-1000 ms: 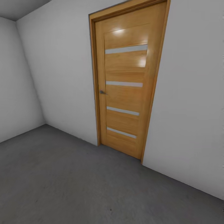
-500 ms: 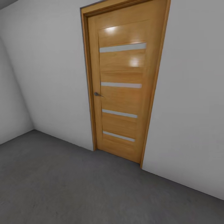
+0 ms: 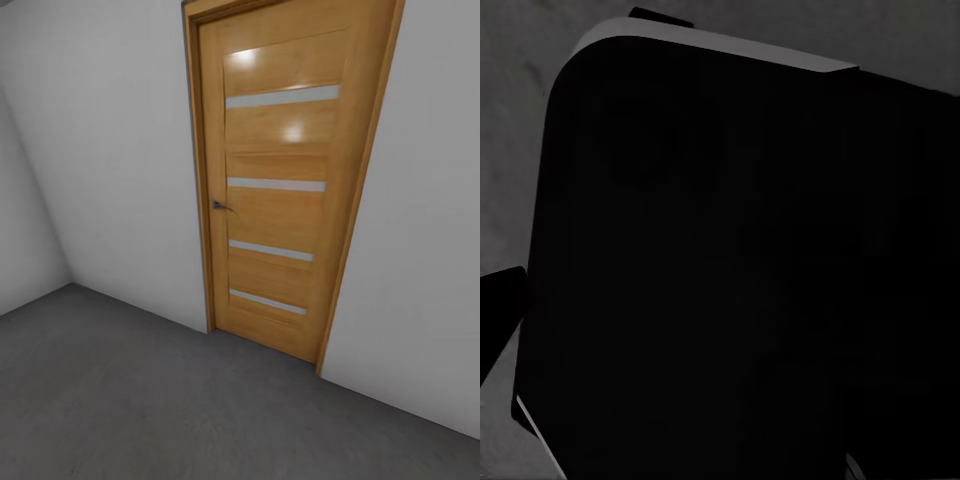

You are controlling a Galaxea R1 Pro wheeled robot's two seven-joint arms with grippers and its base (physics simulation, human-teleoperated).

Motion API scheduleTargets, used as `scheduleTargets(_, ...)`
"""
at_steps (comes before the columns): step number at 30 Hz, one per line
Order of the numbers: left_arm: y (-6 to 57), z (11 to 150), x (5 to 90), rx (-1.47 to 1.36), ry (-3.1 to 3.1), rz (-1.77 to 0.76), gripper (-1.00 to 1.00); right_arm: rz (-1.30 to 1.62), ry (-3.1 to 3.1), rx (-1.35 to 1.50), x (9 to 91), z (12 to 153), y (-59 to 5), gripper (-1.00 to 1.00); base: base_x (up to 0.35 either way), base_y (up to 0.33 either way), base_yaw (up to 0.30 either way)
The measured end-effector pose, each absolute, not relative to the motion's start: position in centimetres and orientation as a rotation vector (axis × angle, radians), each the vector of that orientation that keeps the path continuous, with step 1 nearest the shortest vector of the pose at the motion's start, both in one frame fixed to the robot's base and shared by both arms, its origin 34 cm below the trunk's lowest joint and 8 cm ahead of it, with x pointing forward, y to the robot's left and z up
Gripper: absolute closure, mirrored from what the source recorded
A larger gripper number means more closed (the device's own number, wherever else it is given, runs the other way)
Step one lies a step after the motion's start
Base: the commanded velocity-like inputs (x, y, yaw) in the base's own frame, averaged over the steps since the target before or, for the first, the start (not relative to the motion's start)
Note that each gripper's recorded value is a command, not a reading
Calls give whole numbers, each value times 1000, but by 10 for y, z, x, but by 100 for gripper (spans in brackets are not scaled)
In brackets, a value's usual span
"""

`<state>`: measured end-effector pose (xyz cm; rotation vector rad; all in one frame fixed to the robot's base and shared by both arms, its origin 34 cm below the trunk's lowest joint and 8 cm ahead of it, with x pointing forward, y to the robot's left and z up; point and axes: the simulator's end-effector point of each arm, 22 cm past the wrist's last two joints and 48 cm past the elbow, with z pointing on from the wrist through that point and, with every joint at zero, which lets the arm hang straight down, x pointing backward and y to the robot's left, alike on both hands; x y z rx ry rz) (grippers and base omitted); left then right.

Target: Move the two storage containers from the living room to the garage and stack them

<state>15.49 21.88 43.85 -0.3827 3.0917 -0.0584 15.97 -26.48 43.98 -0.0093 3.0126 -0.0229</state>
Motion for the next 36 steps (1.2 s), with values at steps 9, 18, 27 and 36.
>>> scheduleTargets(9,219,439,156,-382,3090,-59,-100,-25,3009,1,160,440,-264,-100,293,229,-216)
scheduleTargets(18,219,438,156,-381,3090,-58,-100,-25,3009,2,160,440,-264,-100,277,251,-284)
scheduleTargets(27,220,438,156,-382,3089,-56,-100,-27,3010,2,160,440,-265,-100,235,281,-287)
scheduleTargets(36,220,438,156,-383,3089,-56,-100,-26,3011,3,160,440,-265,-100,199,312,-287)
